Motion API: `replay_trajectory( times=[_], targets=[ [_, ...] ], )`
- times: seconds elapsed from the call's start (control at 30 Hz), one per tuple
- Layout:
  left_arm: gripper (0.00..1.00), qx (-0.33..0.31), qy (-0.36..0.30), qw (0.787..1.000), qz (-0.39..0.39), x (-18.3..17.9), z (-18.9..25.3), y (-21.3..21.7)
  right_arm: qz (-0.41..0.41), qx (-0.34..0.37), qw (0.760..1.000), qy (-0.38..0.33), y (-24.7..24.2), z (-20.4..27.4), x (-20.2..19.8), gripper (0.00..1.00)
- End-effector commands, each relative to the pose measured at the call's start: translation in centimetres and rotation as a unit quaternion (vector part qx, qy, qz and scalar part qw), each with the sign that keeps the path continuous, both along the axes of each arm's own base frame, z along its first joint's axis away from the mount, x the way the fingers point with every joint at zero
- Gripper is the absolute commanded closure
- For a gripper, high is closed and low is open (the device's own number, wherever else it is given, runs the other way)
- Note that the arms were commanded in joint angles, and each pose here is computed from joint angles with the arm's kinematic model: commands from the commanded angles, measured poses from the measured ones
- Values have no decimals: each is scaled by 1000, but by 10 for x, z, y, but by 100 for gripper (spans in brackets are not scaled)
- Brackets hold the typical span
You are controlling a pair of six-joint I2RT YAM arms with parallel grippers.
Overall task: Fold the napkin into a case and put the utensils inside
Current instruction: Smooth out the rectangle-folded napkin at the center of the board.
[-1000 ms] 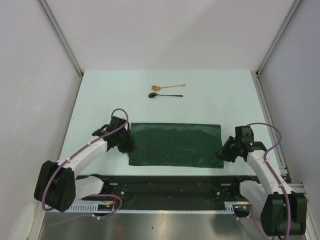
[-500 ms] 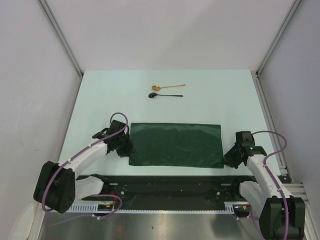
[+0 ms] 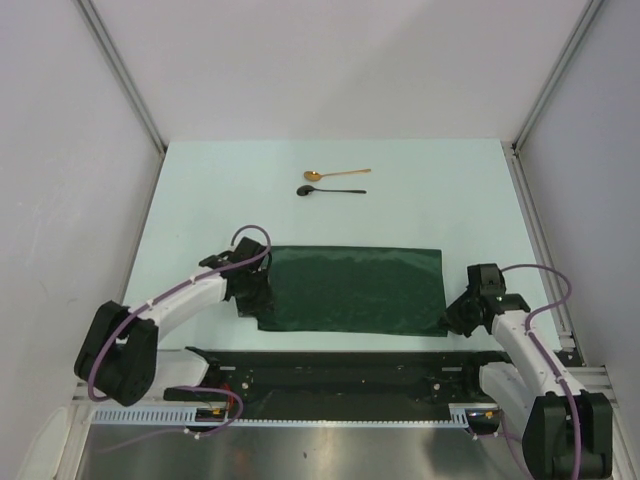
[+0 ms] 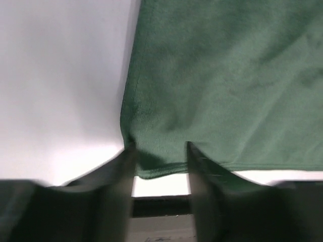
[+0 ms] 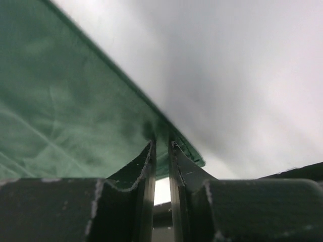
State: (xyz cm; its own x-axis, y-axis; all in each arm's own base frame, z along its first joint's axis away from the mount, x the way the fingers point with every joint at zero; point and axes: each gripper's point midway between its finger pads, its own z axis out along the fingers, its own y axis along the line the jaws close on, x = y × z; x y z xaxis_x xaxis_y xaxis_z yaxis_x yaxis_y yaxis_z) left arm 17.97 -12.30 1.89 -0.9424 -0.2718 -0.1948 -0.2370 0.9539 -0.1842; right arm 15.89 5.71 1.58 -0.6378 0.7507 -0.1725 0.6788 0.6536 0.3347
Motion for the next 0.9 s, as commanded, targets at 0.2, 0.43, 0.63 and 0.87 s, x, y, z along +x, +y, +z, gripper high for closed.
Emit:
replay_trajectory(
  times=[0.2, 0.43, 0.63, 0.87],
  targets=[
    [24, 54, -58, 996, 39, 10, 43, 24, -20, -25, 999, -18, -17, 10, 13, 79],
    [43, 32, -11, 999, 36, 3, 17, 10, -15, -15, 1000, -17, -13, 7, 12, 79],
    [52, 42, 9, 998, 36, 3, 2, 10, -13, -17, 1000, -21, -13, 9, 13, 79],
    [76, 33, 5, 999, 30, 10, 5, 4, -14, -14, 1000, -22, -12, 9, 13, 79]
  ],
)
